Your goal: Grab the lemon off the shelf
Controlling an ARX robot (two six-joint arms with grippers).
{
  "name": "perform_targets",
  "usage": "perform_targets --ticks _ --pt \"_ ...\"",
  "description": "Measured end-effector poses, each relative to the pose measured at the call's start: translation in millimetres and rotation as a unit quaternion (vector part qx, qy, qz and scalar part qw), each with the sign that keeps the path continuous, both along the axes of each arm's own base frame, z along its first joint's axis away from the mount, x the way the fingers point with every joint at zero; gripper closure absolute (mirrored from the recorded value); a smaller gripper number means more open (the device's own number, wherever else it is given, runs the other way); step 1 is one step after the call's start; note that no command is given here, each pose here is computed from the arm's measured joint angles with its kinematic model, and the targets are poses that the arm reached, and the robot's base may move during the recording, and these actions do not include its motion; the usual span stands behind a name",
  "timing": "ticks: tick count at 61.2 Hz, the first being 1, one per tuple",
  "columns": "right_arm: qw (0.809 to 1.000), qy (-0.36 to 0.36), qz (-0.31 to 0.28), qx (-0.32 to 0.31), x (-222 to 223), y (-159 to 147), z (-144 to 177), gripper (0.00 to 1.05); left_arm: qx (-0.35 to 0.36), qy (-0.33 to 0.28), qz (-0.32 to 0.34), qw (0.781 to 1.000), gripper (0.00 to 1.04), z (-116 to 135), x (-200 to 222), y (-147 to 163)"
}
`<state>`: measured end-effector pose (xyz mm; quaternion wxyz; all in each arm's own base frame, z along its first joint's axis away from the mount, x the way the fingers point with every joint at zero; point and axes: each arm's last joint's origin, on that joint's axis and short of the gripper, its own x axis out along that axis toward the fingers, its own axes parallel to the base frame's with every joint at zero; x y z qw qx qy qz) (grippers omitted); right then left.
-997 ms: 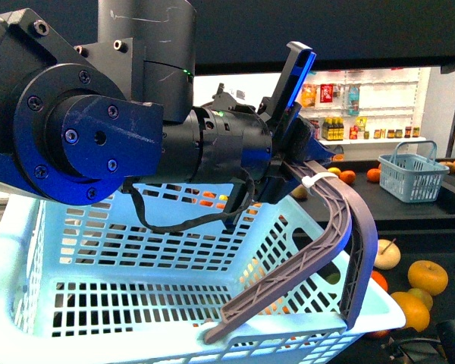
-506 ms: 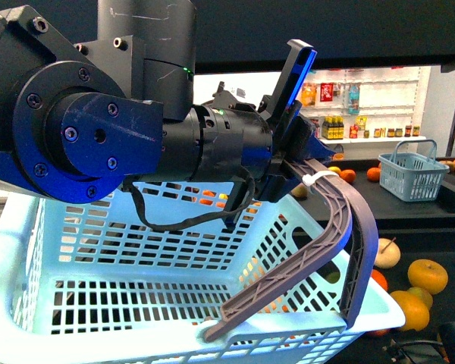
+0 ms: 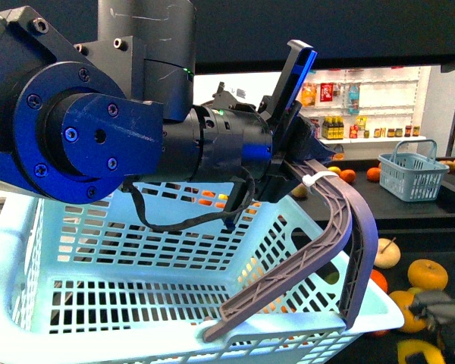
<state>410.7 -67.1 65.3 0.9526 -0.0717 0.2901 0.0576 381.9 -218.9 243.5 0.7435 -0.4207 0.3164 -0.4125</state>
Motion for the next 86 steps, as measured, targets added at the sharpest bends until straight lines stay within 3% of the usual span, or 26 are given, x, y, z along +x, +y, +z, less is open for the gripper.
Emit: perform_targets --ticks 9,17,38,59,74,86 --pt "0.995 -0.072 0.018 0.060 -10.7 6.0 95.8 0.41 0.000 0.000 0.000 1.000 0.98 0.0 0.0 0.0" --pt "0.987 -0.093 0.047 0.119 -22.8 34.0 138.5 0.41 0.000 0.000 0.000 1.000 0.98 0.0 0.0 0.0" --pt "0.974 -0.053 0.108 0.193 -40.3 99.4 139.7 0.41 0.000 0.000 0.000 1.000 0.98 0.0 0.0 0.0" --pt "0.973 -0.015 0.107 0.203 -40.8 124.9 111.0 0.40 0.000 0.000 0.000 1.000 0.98 0.0 0.0 0.0" --pt "0.971 -0.024 0.114 0.209 -40.4 127.9 111.7 0.06 0.000 0.000 0.000 1.000 0.99 0.0 0.0 0.0" --pt "0.968 -0.064 0.099 0.221 -39.1 104.0 132.6 0.07 0.000 0.001 0.003 1.000 0.99 -0.2 0.2 0.2"
